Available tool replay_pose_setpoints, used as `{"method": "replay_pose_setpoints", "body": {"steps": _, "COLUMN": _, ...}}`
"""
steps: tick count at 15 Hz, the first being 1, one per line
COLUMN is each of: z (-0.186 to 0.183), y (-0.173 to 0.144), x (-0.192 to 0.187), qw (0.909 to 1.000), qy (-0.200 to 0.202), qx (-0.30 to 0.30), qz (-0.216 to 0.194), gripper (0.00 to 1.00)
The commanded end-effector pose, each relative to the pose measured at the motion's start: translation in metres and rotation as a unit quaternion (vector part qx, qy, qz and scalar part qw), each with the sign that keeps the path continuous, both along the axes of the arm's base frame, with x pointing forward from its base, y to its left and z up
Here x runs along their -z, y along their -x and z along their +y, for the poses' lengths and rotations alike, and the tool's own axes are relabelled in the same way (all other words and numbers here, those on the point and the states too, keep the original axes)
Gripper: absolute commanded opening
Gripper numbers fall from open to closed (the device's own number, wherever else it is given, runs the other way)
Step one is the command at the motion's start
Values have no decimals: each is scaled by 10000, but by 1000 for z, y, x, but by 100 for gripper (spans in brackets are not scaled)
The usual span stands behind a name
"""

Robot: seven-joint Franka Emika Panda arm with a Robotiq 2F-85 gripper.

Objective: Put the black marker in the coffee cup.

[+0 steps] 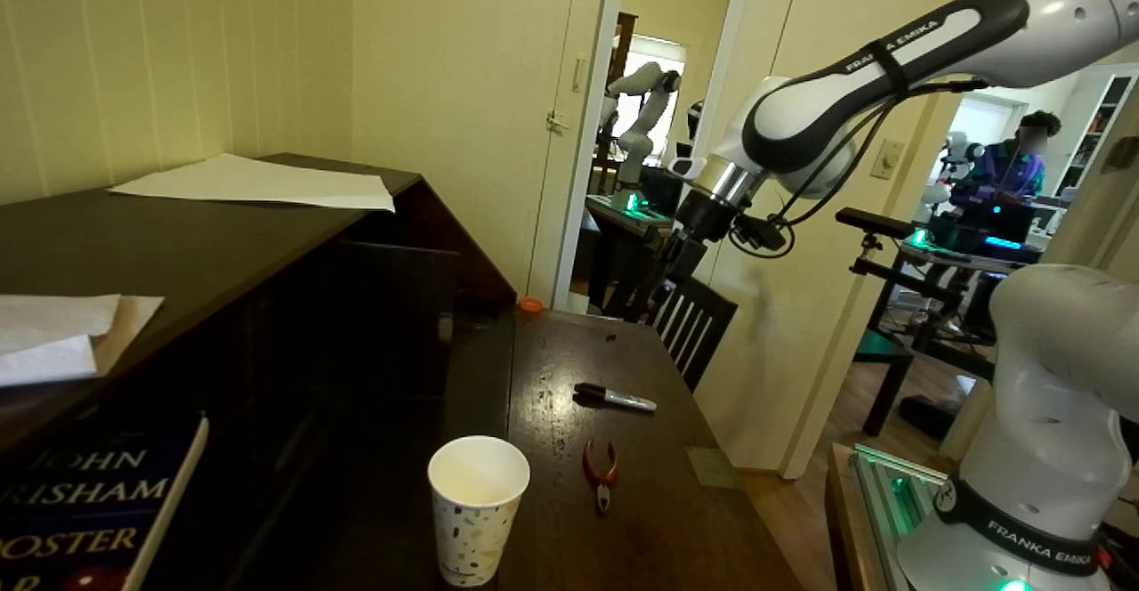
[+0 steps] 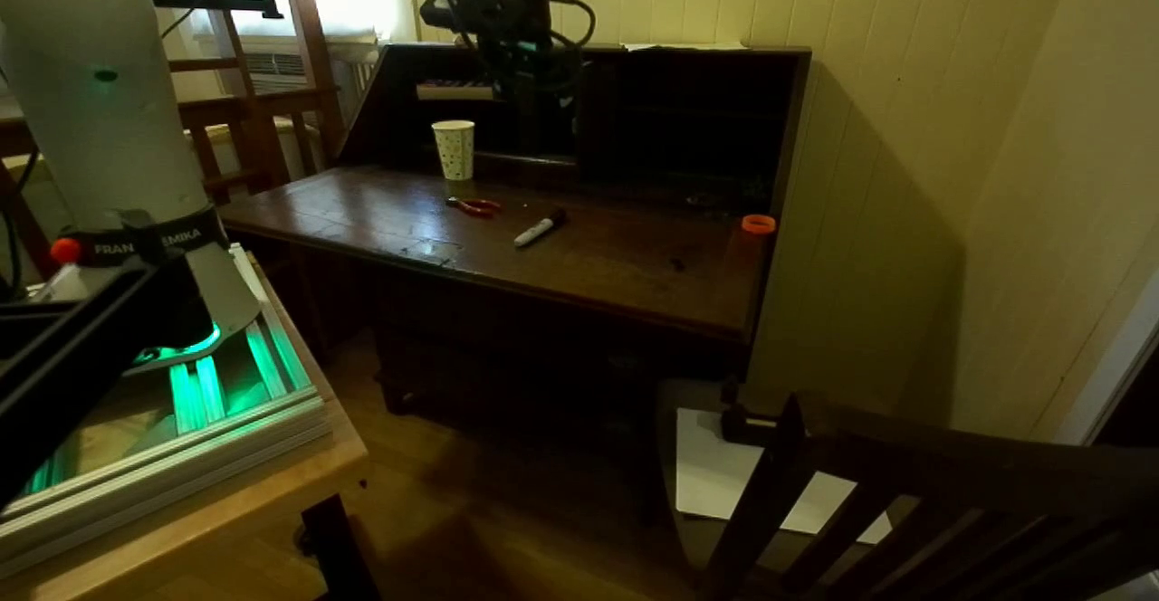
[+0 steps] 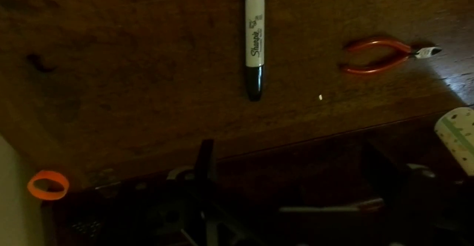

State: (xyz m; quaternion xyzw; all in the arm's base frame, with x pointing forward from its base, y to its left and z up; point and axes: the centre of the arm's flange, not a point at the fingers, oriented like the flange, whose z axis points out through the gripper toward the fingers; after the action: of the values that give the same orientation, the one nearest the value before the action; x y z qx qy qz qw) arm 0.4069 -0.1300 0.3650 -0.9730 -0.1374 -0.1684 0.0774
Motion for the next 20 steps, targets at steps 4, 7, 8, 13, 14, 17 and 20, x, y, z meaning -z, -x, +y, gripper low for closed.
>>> {"method": "replay_pose_setpoints", "body": {"steps": 4, "z": 1, "y": -17, "x": 39, "qw": 9993, "qy": -34, "qx": 290, "qz": 215, "gripper": 100}}
{"method": "replay_pose_setpoints", "body": {"steps": 7, "z": 0, "y": -26, "x": 53, "qw": 9988, "qy": 78, "qx": 364, "qz": 319, "gripper": 100}}
{"method": "replay_pose_setpoints", "body": {"steps": 8, "z": -1, "y": -27, "x": 53, "qw": 9988, "qy": 86, "qx": 370, "qz": 319, "gripper": 100}}
{"method": "replay_pose_setpoints", "body": {"steps": 13, "z": 20, "y": -39, "x": 79, "qw": 9983, "qy": -120, "qx": 504, "qz": 282, "gripper": 100}}
{"method": "replay_pose_setpoints", "body": {"steps": 14, "z": 27, "y": -41, "x": 84, "qw": 9981, "qy": -162, "qx": 506, "qz": 321, "gripper": 100}}
{"method": "replay_pose_setpoints", "body": {"steps": 17, "z": 42, "y": -43, "x": 95, "qw": 9965, "qy": -107, "qx": 729, "qz": 395, "gripper": 100}}
{"method": "replay_pose_setpoints", "body": {"steps": 20, "z": 48, "y": -46, "x": 108, "qw": 9958, "qy": 8, "qx": 808, "qz": 431, "gripper": 100}}
